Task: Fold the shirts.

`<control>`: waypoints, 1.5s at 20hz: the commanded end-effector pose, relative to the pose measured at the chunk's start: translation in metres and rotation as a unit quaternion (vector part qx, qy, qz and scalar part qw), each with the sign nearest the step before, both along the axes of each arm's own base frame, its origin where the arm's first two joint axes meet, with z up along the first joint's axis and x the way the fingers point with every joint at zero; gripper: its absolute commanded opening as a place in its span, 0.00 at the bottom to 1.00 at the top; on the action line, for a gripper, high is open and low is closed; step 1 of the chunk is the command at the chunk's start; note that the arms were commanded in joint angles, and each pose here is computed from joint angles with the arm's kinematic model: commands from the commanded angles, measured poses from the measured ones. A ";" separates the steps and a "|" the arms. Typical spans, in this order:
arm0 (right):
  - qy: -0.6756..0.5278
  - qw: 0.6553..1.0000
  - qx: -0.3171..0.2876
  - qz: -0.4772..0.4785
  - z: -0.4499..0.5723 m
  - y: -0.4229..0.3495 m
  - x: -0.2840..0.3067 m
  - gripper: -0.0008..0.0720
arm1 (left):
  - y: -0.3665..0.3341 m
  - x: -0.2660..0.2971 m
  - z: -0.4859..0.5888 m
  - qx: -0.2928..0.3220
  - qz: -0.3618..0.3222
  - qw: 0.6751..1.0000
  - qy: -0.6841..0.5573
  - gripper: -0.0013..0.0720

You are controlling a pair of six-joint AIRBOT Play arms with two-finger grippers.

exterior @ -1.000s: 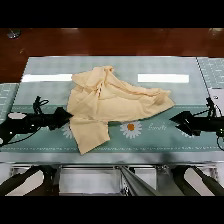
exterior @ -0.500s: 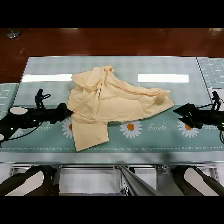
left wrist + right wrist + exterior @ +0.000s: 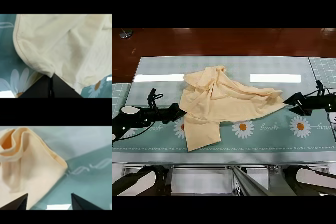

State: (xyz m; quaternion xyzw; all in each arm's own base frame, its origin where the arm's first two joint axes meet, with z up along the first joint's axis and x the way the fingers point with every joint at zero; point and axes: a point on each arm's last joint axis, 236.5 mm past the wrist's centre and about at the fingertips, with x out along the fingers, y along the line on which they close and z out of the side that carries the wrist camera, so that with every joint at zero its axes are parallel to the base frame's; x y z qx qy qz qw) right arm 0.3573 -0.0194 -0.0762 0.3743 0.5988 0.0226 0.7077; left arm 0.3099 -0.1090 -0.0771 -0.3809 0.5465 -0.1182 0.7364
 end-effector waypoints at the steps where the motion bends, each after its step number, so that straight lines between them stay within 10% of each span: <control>1: 0.056 0.997 -0.034 0.049 -0.021 0.008 0.012 0.86 | -0.002 -0.002 0.001 -0.004 -0.004 1.000 0.003 0.06; 6: 0.061 0.994 -0.025 0.088 -0.030 0.043 0.030 0.82 | -0.002 -0.001 0.001 -0.006 0.000 1.000 0.003 0.06; 11: 0.041 0.993 -0.031 0.102 -0.021 0.069 0.046 0.05 | -0.003 -0.002 0.002 -0.009 -0.002 1.000 0.004 0.06; 17: -0.114 0.983 -0.055 0.130 0.130 0.070 0.100 0.05 | 0.008 0.059 0.127 -0.034 -0.024 0.990 -0.133 0.05; 21: -0.382 0.906 -0.160 0.090 0.365 0.055 0.105 0.05 | 0.027 0.091 0.345 0.032 -0.022 0.921 -0.388 0.05; 30: -0.610 0.732 -0.304 0.015 0.583 0.057 -0.141 0.05 | 0.045 -0.061 0.589 0.251 0.040 0.753 -0.607 0.05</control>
